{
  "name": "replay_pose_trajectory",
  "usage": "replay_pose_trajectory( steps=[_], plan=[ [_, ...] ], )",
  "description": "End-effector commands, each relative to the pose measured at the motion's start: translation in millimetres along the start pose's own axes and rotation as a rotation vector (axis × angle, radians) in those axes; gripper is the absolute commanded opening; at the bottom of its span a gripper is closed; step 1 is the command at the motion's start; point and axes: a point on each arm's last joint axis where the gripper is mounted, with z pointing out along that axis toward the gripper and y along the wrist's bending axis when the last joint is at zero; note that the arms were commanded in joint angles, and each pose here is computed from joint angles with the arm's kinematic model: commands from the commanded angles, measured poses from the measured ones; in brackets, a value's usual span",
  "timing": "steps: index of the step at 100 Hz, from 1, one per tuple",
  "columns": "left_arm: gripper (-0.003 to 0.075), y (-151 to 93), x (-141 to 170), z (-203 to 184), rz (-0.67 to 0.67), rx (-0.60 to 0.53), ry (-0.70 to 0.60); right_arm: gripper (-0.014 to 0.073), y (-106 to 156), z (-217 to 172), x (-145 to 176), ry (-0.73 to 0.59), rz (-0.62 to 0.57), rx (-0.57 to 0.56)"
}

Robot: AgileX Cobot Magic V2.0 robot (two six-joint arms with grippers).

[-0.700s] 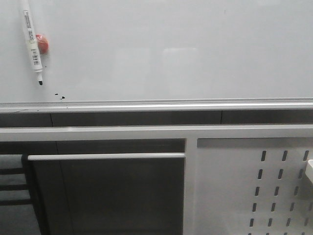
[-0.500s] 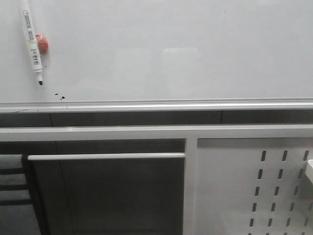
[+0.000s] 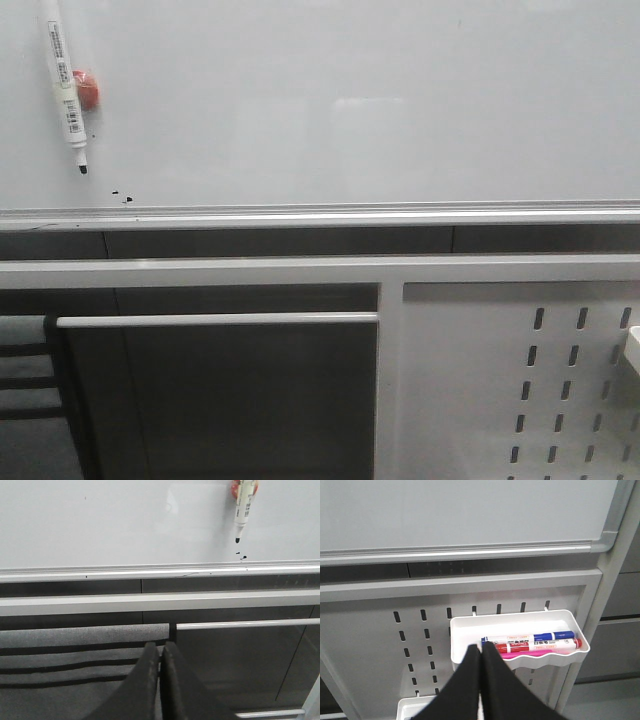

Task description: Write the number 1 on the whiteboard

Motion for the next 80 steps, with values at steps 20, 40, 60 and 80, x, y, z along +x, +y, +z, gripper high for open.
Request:
replay_pose_trajectory(
  steps=[20, 40, 60, 80],
  plan=[
    [-0.0021, 1, -9, -1, -0.083, -0.009, -0.177, -0.0055, 2, -1, -9, -0.131, 0.075, -0.024],
    [-0.0021, 3, -19, -3, -0.256, 0.000, -0.285, -0.0055, 2, -4, -23, -0.289, 0.207, -0.054],
    [-0.0021, 3, -20, -4, -0.256, -0.006, -0.309, -0.0055, 1, -8, -33, -0.405, 0.210, -0.050],
    [-0.0021, 5, -23, -5, -0.257, -0.016, -0.345, -0.0055, 0, -10, -39, -0.475, 0.219, -0.048]
  ],
)
